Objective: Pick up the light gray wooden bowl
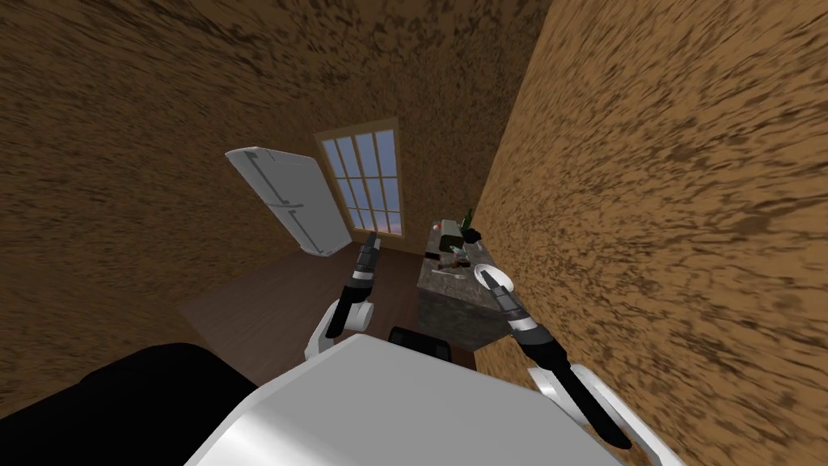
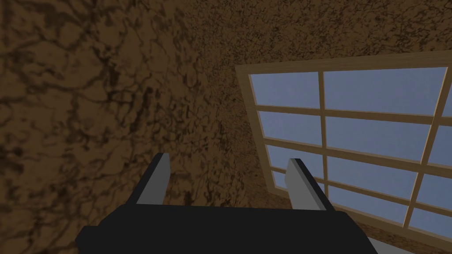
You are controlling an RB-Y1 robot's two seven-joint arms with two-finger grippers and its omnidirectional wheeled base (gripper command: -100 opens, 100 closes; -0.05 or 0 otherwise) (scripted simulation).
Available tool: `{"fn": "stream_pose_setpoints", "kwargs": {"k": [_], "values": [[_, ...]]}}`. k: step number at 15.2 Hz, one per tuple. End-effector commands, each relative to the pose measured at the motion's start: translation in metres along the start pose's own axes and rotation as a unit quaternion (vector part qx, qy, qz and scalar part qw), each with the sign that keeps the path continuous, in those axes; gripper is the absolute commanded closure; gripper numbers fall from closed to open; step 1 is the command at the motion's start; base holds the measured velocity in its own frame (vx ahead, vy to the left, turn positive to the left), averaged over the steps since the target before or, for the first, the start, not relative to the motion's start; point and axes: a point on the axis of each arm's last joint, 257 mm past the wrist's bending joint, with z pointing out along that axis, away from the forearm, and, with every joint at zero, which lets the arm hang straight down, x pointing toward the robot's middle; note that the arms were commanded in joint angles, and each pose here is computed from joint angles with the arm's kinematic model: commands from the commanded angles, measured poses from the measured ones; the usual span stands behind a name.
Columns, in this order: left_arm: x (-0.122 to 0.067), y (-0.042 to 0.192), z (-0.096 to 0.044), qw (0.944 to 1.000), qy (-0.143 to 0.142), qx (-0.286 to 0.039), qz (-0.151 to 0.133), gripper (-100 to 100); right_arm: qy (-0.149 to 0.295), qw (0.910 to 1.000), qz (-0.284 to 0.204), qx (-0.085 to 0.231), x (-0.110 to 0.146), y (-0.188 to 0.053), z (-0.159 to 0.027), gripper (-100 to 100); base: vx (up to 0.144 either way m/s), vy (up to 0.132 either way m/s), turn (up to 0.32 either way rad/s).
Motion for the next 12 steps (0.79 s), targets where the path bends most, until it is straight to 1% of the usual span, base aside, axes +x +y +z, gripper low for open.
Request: {"fn": "stream_pose_setpoints", "kwargs": {"k": [1, 2, 4, 5, 7, 8, 10, 11, 12], "values": [[0.0, 0.0, 0.0, 1.0, 0.0, 0.0, 0.0, 0, 0.017, 0.9997, -0.015, 0.005, 0.001, -0.005, -0.004, -100, 0.011, 0.094, 0.005], [0.0, 0.0, 0.0, 1.0, 0.0, 0.0, 0.0, 0, 0.035, 0.9986, -0.033, 0.021, 0.006, -0.023, -0.012, -100, 0.012, 0.112, 0.033], [0.0, 0.0, 0.0, 1.0, 0.0, 0.0, 0.0, 0, 0.05, 0.9976, -0.045, 0.02, 0.006, -0.024, -0.014, -100, 0.003, 0.116, 0.024], [0.0, 0.0, 0.0, 1.0, 0.0, 0.0, 0.0, 0, 0.068, 0.995, -0.063, 0.037, 0.01, -0.042, -0.023, -100, -0.003, 0.104, 0.038], [0.0, 0.0, 0.0, 1.0, 0.0, 0.0, 0.0, 0, 0.082, 0.9931, -0.075, 0.036, 0.009, -0.043, -0.024, -100, 0.001, 0.104, 0.026], [0.0, 0.0, 0.0, 1.0, 0.0, 0.0, 0.0, 0, 0.102, 0.9888, -0.095, 0.053, 0.011, -0.062, -0.035, -100, 0.004, 0.116, 0.038], [0.0, 0.0, 0.0, 1.0, 0.0, 0.0, 0.0, 0, 0.115, 0.9863, -0.106, 0.052, 0.009, -0.063, -0.036, -100, 0.008, 0.111, 0.023], [0.0, 0.0, 0.0, 1.0, 0.0, 0.0, 0.0, 0, 0.134, 0.9806, -0.125, 0.069, 0.011, -0.082, -0.048, -100, 0.003, 0.113, 0.048], [0.0, 0.0, 0.0, 1.0, 0.0, 0.0, 0.0, 0, 0.142, 0.9787, -0.132, 0.069, 0.009, -0.083, -0.049, -100, 0.008, 0.136, 0.051]]}}
